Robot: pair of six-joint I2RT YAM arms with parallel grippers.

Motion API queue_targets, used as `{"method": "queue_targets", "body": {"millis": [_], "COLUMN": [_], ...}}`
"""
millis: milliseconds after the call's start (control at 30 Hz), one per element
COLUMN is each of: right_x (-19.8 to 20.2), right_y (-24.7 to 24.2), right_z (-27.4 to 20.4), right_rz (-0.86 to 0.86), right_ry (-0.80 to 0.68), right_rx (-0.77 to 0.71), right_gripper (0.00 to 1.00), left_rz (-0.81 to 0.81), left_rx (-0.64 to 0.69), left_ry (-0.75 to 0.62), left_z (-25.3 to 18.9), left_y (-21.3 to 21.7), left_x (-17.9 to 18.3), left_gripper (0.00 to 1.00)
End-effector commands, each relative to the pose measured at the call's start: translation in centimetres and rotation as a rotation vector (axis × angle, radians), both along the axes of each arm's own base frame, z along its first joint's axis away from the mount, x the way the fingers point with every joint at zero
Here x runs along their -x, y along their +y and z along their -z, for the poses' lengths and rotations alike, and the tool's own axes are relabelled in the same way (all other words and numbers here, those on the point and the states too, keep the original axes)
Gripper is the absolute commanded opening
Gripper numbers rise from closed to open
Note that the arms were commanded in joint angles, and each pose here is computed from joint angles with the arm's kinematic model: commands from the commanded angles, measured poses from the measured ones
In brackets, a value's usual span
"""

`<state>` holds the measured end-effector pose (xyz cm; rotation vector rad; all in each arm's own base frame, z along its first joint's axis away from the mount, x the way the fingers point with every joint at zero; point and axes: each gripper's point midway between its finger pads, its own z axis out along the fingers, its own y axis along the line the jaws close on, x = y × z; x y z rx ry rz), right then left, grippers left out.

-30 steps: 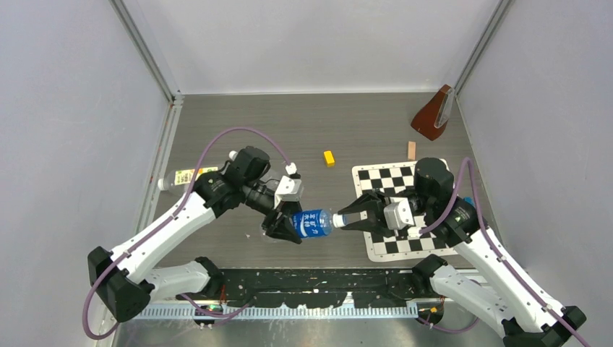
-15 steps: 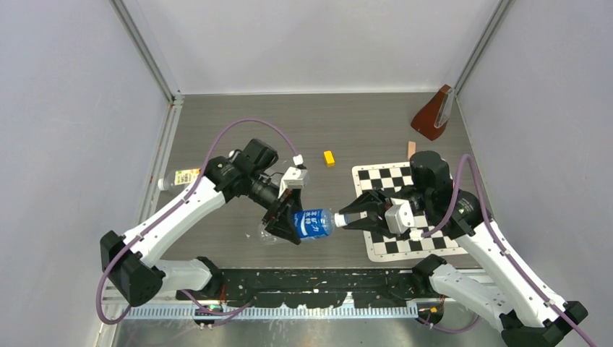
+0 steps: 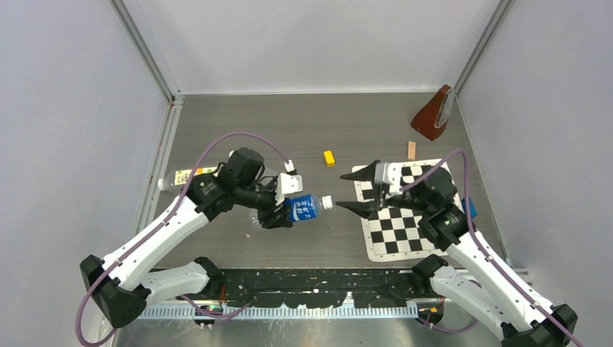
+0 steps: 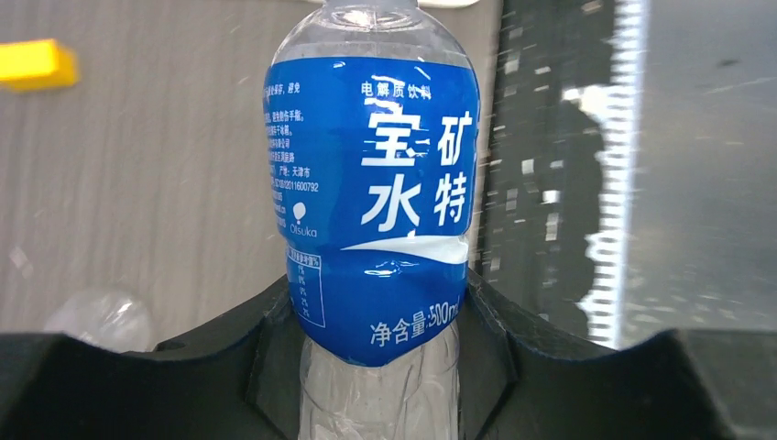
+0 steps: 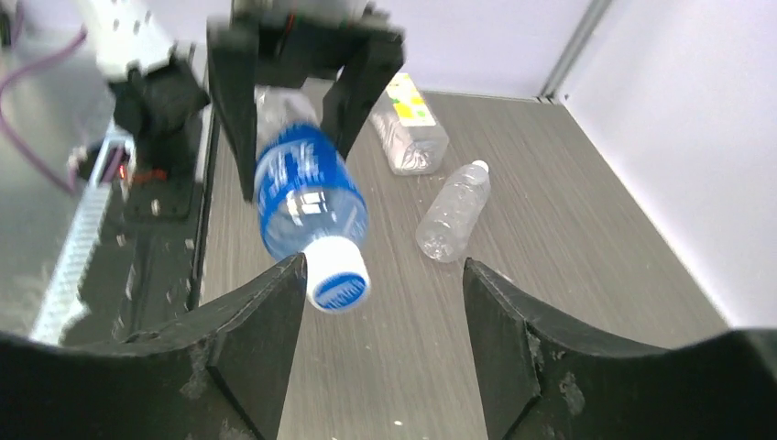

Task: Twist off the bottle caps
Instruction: Unscrew the bottle cap from the plastic bottle.

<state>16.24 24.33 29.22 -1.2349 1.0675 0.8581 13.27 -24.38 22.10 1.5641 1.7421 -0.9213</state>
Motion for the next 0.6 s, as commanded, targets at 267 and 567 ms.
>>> {"method": "queue_targets", "body": {"millis": [267, 567], "right_x": [-9.2, -7.7], "right_y": [-2.3, 2.4], "right_z": [-2.5, 4.0], "right_rz": [0.646, 0.510], "right_ry": [0.971, 1.533], "right_rx": [-0.466, -0.333], "right_gripper": [0.70, 0.69], "left_rz": [-0.296, -0.281], "left_rx": [-0.171, -0.162], "left_ry": [-0.604, -0.721], "left_z": [1.6, 1.1], "left_y": [1.3, 1.0], "left_x": [-9.2, -9.5], "left_gripper": [0.00, 0.00]}}
